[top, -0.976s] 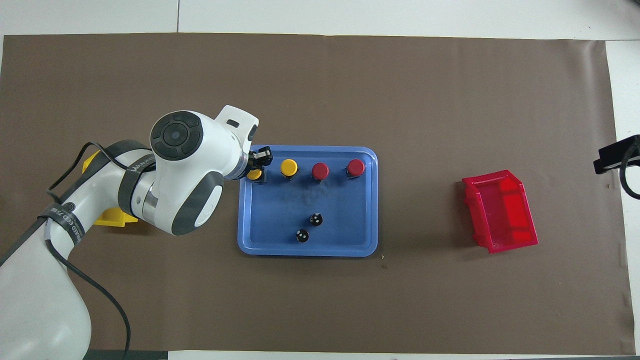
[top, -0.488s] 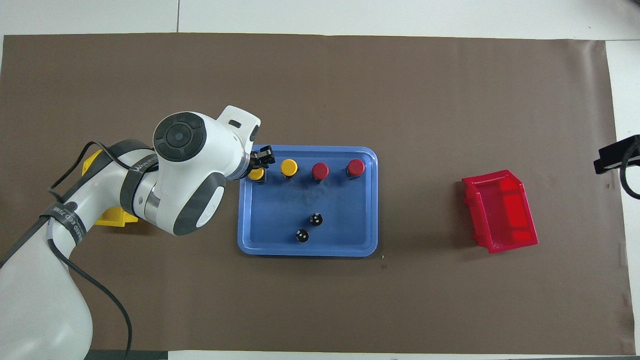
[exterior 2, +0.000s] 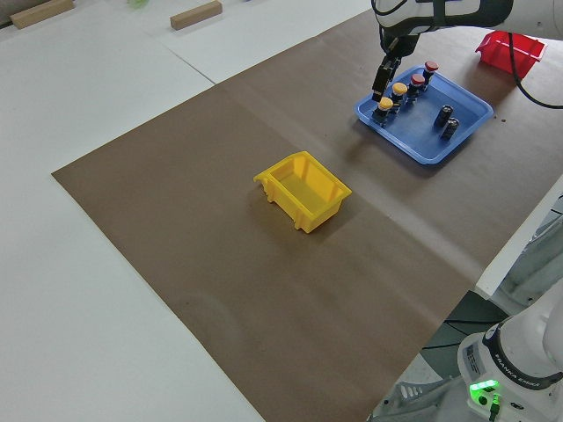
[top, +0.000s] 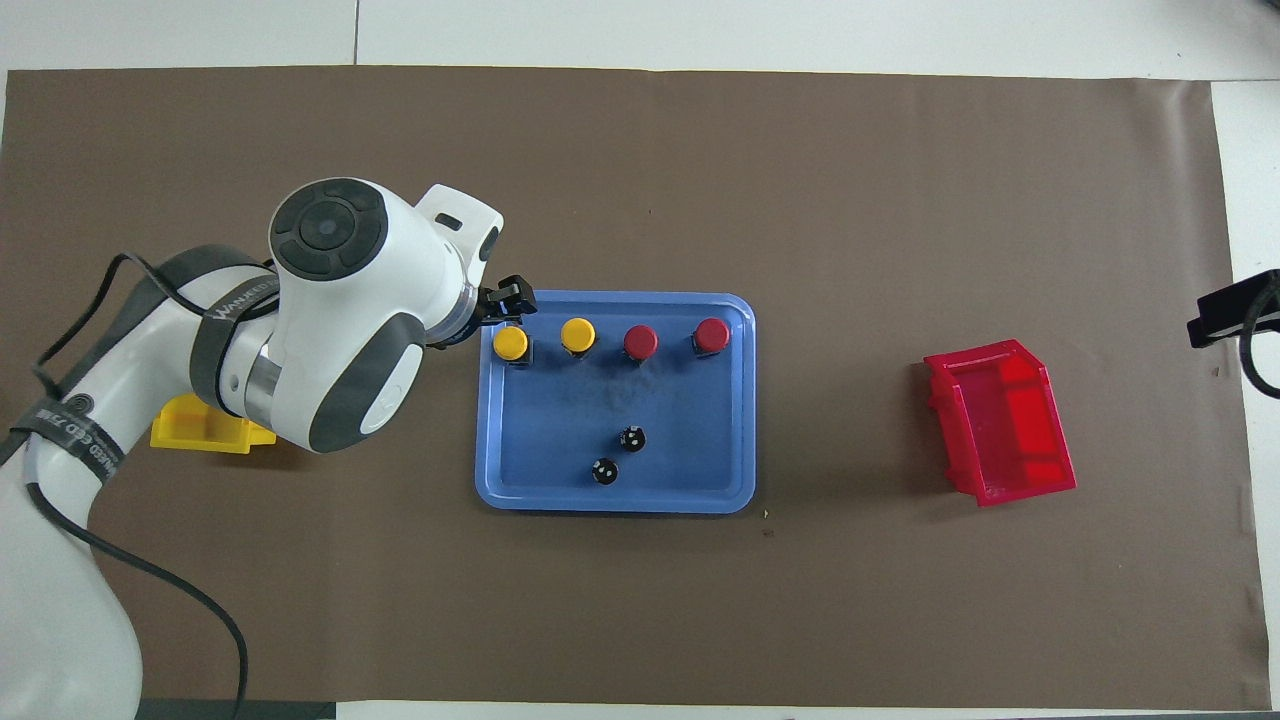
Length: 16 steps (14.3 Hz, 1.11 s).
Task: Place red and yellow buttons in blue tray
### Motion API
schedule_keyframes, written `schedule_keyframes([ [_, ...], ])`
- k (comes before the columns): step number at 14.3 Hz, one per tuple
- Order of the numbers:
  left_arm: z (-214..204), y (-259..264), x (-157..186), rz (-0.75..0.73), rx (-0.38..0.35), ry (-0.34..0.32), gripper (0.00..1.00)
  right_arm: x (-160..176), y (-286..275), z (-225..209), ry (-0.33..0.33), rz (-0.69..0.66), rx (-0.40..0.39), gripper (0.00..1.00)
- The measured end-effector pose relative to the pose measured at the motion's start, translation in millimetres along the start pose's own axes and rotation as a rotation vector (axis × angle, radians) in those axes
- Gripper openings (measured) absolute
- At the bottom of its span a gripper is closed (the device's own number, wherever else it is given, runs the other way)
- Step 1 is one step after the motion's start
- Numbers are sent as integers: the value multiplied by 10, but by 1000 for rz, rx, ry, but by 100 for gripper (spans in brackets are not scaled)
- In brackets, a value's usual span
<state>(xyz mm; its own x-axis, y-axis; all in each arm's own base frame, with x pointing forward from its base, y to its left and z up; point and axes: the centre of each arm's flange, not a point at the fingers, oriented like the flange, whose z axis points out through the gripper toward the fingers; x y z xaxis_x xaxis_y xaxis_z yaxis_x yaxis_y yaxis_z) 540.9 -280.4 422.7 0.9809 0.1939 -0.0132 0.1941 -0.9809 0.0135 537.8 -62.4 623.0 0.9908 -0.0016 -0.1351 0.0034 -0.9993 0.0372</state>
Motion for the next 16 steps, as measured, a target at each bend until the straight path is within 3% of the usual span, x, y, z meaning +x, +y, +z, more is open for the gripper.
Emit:
schedule_keyframes([
  [6,-807,-1208,520,134,84,-37,100,0,0,0,0,0,0,100],
  [10,-1344,-1931,435,181,85,-64,100,0,0,0,0,0,0,100],
  [16,-1724,-2177,285,354,45,-46,100,0,0,0,0,0,0,100],
])
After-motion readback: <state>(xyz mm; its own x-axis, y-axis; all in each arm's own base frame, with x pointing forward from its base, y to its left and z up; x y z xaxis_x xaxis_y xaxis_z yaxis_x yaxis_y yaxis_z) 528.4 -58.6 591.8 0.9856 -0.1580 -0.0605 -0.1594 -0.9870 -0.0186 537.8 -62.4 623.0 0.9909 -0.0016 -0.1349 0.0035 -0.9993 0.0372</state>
